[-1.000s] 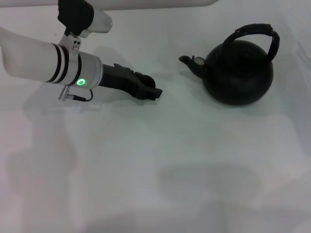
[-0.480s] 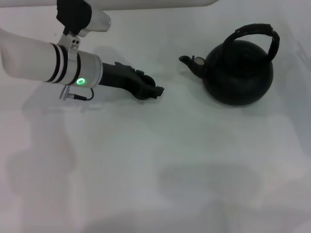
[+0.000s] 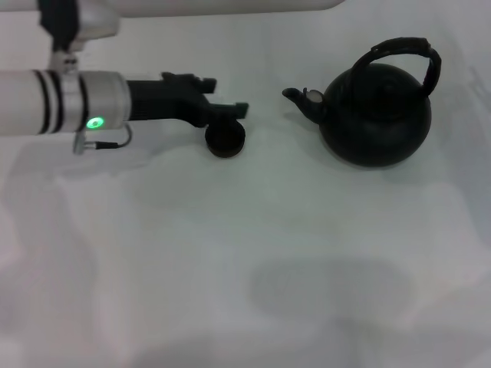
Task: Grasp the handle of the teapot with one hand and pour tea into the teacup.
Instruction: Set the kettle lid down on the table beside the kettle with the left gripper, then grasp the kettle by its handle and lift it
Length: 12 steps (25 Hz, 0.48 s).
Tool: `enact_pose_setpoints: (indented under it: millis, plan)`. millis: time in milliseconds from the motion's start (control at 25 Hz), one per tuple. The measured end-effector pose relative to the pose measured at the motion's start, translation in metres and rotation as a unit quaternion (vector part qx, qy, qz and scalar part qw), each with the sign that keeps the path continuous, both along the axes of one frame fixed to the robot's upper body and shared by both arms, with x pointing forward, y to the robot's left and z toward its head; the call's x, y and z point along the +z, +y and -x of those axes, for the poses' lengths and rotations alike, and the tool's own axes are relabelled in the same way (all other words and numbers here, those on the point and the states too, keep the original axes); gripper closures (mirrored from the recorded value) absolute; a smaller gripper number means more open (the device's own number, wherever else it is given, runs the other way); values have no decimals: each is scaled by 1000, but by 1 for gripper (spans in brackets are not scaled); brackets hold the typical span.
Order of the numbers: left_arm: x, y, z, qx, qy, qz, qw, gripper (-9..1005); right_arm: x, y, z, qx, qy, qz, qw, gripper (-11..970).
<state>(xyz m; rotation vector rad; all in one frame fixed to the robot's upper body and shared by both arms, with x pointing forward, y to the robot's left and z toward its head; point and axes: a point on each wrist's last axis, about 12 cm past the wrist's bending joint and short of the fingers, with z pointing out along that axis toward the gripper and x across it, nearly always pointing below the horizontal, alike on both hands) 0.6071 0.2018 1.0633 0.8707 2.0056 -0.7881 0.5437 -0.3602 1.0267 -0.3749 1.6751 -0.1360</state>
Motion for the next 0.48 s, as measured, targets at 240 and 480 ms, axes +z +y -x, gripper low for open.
enact_pose_setpoints:
  millis: [240, 480]
  plan:
    - [-12, 41, 26, 60, -80, 58, 993, 143, 2, -3, 3, 6, -5, 4, 1000, 89]
    - [-27, 79, 80, 150, -242, 102, 953, 144, 12, -15, 5, 38, 12, 10, 999, 89]
